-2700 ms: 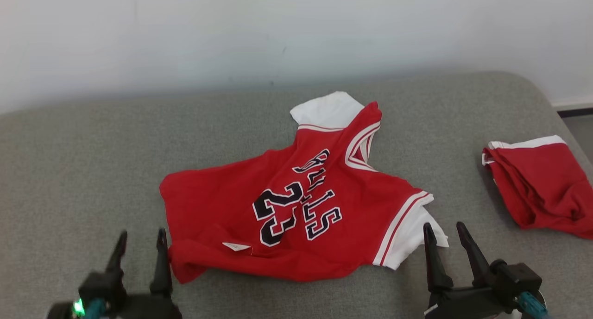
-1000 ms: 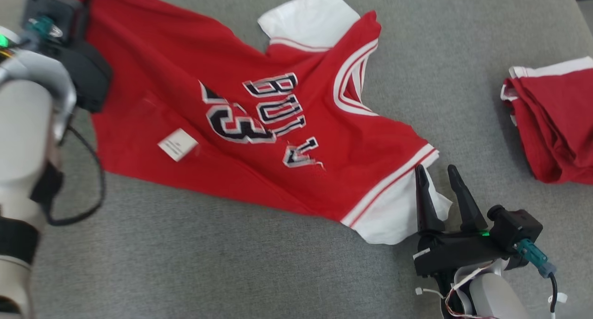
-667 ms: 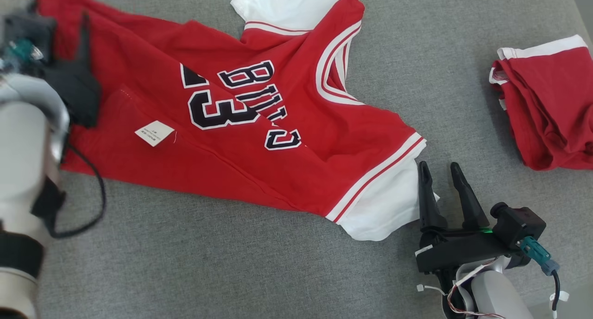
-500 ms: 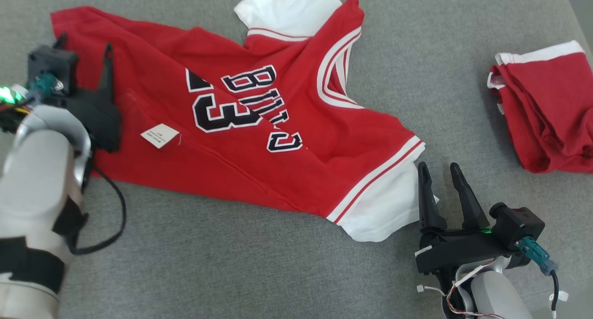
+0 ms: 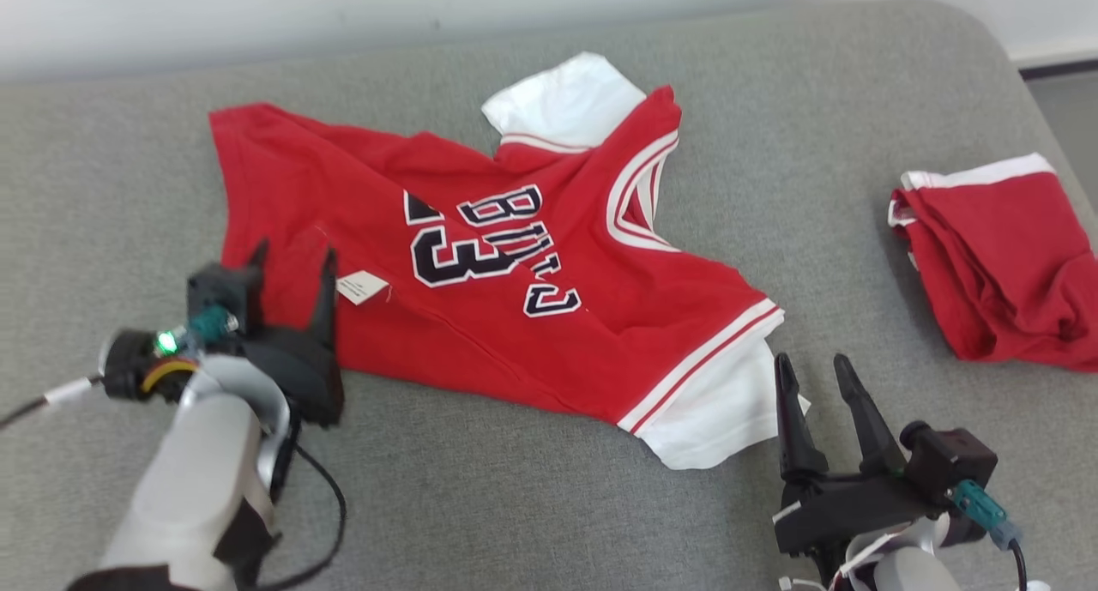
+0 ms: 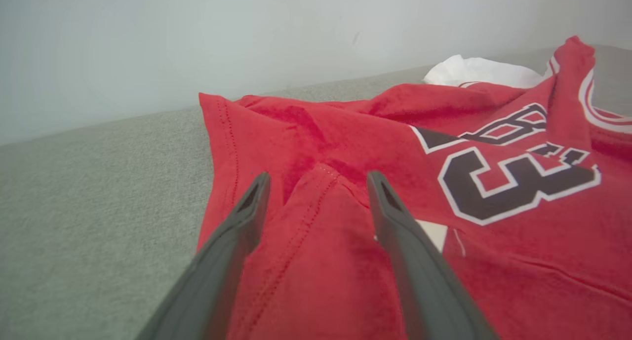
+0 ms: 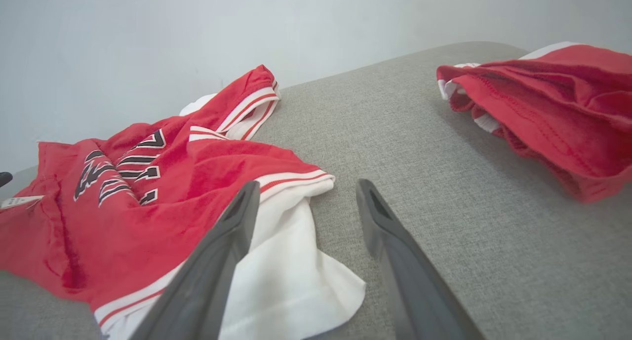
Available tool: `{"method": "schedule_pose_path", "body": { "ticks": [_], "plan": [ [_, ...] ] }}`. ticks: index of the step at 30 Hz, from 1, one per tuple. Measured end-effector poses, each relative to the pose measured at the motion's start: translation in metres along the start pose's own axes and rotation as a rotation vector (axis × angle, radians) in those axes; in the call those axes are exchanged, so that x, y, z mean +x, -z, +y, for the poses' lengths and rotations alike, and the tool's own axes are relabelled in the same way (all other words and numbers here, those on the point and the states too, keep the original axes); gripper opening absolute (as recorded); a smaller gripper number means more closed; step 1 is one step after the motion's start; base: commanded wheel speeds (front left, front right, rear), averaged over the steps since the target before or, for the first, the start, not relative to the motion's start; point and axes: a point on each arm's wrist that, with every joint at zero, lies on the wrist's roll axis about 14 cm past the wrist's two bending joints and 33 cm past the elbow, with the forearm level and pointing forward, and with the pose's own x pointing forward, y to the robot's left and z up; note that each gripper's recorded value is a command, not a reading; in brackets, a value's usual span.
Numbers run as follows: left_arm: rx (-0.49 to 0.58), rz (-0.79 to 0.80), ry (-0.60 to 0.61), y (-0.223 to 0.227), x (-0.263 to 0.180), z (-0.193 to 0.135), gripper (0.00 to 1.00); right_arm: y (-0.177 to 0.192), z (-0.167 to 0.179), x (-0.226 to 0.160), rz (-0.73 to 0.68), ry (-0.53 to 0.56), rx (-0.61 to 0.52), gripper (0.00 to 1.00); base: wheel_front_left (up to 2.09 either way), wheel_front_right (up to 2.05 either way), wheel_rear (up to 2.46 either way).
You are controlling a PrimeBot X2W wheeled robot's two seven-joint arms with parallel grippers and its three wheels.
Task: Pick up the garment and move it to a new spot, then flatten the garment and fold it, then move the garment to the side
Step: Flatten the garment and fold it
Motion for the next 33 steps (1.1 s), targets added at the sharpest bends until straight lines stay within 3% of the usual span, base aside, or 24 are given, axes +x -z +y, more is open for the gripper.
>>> {"method": "schedule_pose_path", "body": {
  "ticks": [11, 33],
  "plan": [
    [0.002, 0.008, 0.008, -0.001, -0.030, -0.007, 1.00, -0.014, 0.003, -0.017, -0.039, -0.013, 0.000, 1.00, 0.00, 0.00, 0.00],
    [0.067, 0.167, 0.044, 0.011, 0.025, -0.008, 1.00, 0.004, -0.005, 0.000, 0.017, 0.005, -0.025, 1.00, 0.00, 0.00, 0.00]
  ]
}}
